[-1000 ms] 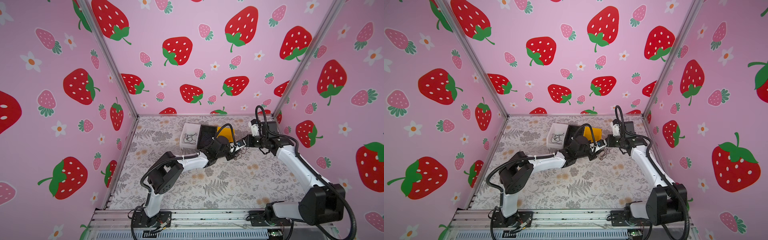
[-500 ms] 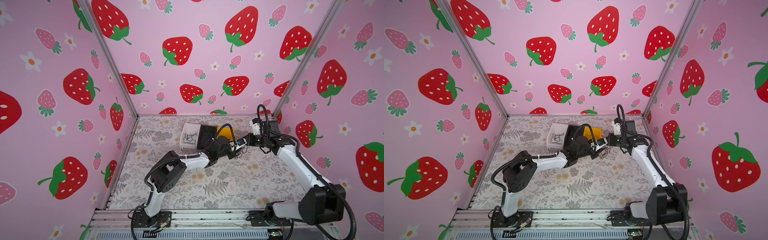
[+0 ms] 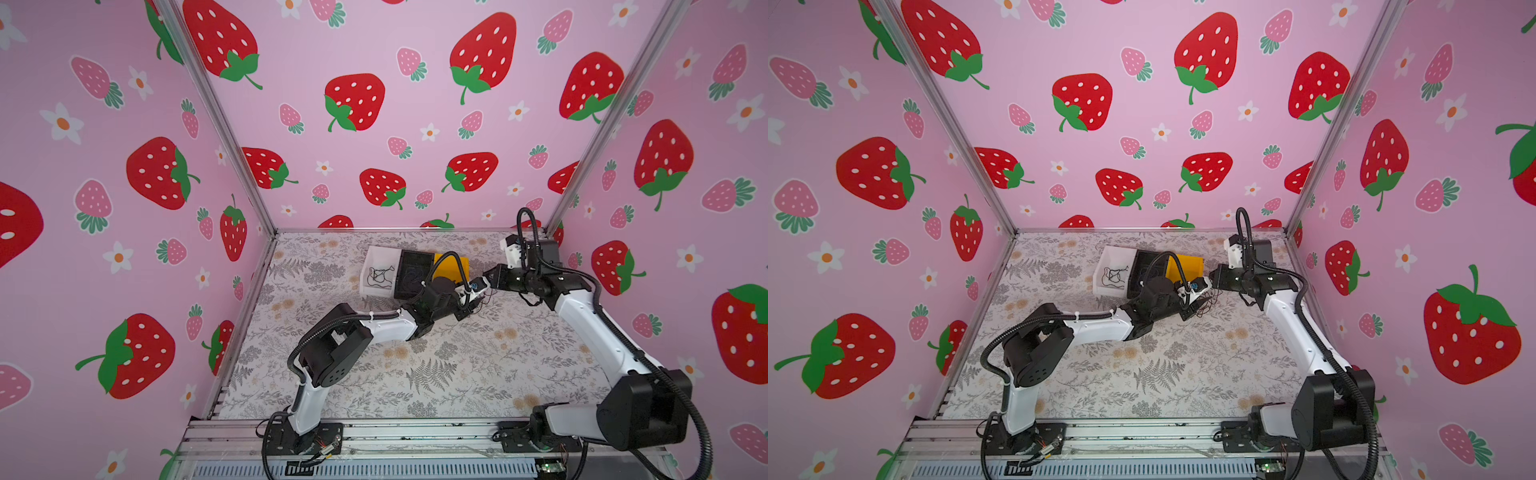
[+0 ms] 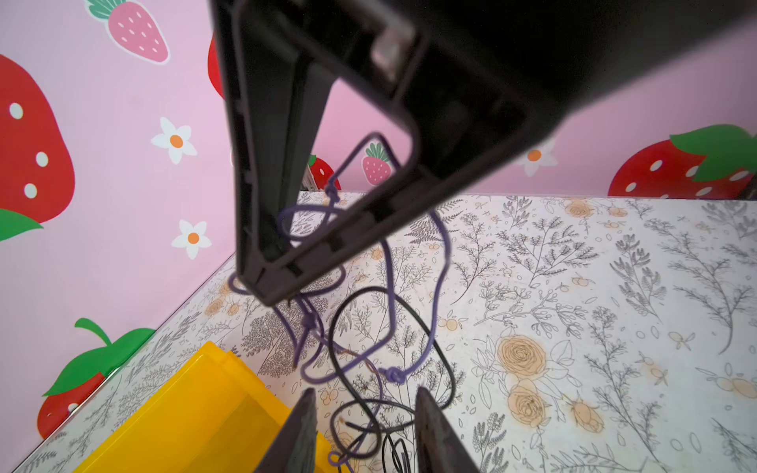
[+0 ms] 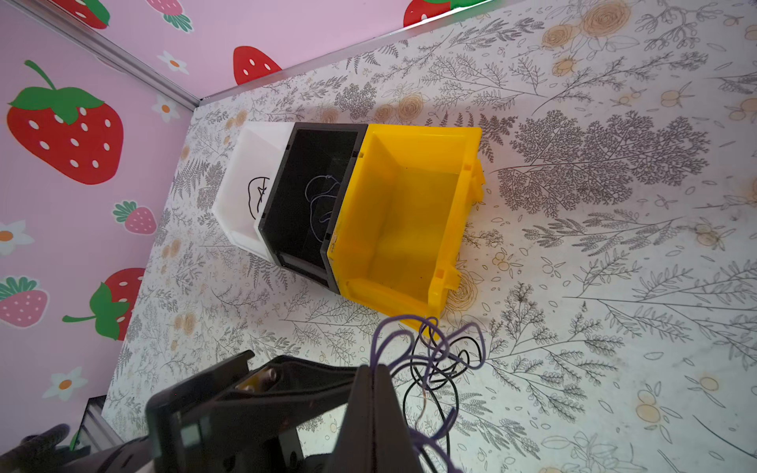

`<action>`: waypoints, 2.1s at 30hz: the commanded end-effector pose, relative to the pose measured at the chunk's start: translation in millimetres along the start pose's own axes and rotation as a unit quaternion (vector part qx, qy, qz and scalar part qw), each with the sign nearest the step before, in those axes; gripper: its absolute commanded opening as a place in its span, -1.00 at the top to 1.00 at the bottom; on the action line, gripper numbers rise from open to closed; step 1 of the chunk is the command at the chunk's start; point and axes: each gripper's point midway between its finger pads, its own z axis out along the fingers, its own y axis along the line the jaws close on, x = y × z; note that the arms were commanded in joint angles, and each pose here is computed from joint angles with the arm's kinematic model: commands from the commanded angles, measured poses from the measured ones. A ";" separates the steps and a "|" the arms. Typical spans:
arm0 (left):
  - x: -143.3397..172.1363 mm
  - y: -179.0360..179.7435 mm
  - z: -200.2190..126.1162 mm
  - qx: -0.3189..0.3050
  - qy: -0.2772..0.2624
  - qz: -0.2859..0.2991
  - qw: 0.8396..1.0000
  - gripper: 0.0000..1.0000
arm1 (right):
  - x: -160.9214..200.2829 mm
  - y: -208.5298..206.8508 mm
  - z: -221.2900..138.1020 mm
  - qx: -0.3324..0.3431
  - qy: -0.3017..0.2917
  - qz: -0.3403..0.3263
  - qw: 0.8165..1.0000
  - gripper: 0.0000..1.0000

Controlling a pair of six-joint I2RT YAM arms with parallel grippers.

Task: Untangle and sort cables by color
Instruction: Untie the cable.

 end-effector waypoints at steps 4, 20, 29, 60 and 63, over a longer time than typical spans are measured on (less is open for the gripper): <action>-7.8 5.9 -8.9 -0.029 -0.013 -0.003 0.999 0.15 | -15.2 23.2 -14.8 -0.042 -0.027 -0.005 0.999 0.92; -19.7 2.7 -26.2 -0.035 -0.030 0.017 0.999 0.49 | -11.9 22.9 -13.8 -0.046 -0.016 -0.004 0.999 0.92; -18.2 -0.5 -21.1 -0.030 -0.029 0.032 0.999 0.44 | -15.3 28.4 -14.0 -0.063 -0.020 0.000 0.998 0.92; -12.4 3.3 -86.3 0.011 0.010 0.062 0.998 1.00 | -24.9 -39.1 -11.1 -0.017 -0.073 0.056 0.996 0.98; -7.9 10.1 -103.4 0.006 0.027 0.056 0.998 1.00 | -20.2 -51.8 -6.1 -0.008 -0.069 0.063 0.996 0.99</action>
